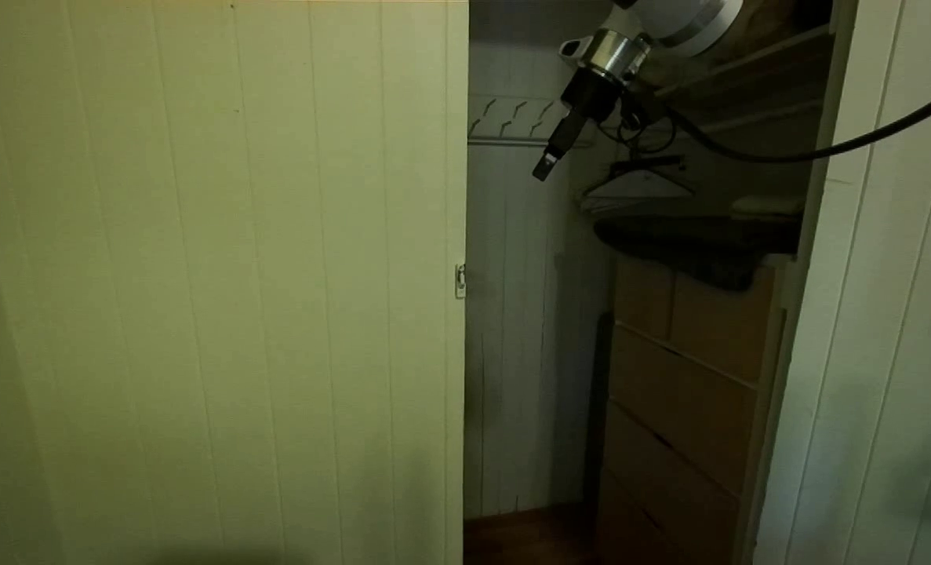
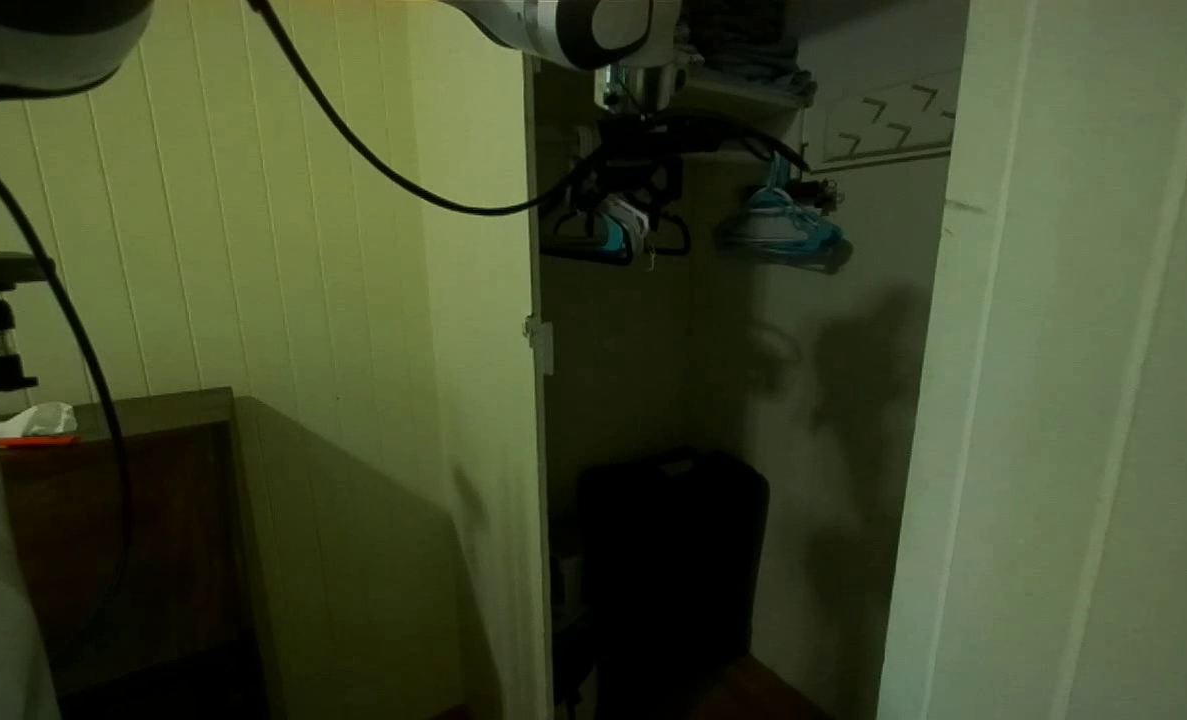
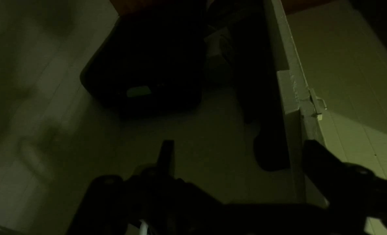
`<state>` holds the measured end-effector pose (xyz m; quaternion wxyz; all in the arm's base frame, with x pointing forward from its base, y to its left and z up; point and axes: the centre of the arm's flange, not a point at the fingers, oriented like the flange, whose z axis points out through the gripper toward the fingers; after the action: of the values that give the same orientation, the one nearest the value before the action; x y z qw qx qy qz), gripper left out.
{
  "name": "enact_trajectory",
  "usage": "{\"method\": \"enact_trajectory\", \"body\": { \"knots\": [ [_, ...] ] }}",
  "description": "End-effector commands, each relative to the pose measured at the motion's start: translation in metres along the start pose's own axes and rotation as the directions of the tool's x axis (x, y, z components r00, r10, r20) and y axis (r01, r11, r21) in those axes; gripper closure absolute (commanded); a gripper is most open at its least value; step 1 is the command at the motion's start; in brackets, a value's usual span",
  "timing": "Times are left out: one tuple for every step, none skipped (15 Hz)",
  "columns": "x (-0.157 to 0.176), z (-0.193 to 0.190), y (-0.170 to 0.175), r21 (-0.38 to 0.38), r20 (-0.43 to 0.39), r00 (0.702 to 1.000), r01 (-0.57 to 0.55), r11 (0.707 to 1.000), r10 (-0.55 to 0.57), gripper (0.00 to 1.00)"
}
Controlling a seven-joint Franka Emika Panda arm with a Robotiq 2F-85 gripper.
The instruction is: Move one blue hanger to the right side of the rail.
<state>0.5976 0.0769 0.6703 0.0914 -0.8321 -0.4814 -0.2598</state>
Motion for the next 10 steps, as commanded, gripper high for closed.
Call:
{"method": "enact_trajectory", "body": {
  "knots": [
    [0.000,0.000,0.000,0.000,0.000,1.000,0.000,1.000,0.000,0.00],
    [0.004,0.003,0.004,0.004,-0.019,0.999,0.036,0.999,-0.036,0.00],
    [0.008,0.005,0.007,-0.004,-0.031,0.998,0.060,0.998,-0.060,0.00],
    [0.013,0.007,0.009,-0.014,-0.043,0.995,0.085,0.996,-0.086,0.00],
    [0.018,0.009,0.011,-0.012,-0.062,0.992,0.109,0.994,-0.109,0.00],
    [0.023,0.011,0.010,-0.015,-0.067,0.989,0.131,0.991,-0.132,0.00],
    [0.027,0.013,0.011,-0.016,-0.071,0.985,0.155,0.988,-0.155,0.00],
    [0.031,0.015,0.011,-0.016,-0.075,0.982,0.173,0.985,-0.174,0.00],
    [0.035,0.017,0.012,-0.013,-0.080,0.979,0.185,0.983,-0.185,0.00],
    [0.037,0.020,0.013,-0.014,-0.075,0.978,0.192,0.981,-0.193,0.00]
  ]
}}
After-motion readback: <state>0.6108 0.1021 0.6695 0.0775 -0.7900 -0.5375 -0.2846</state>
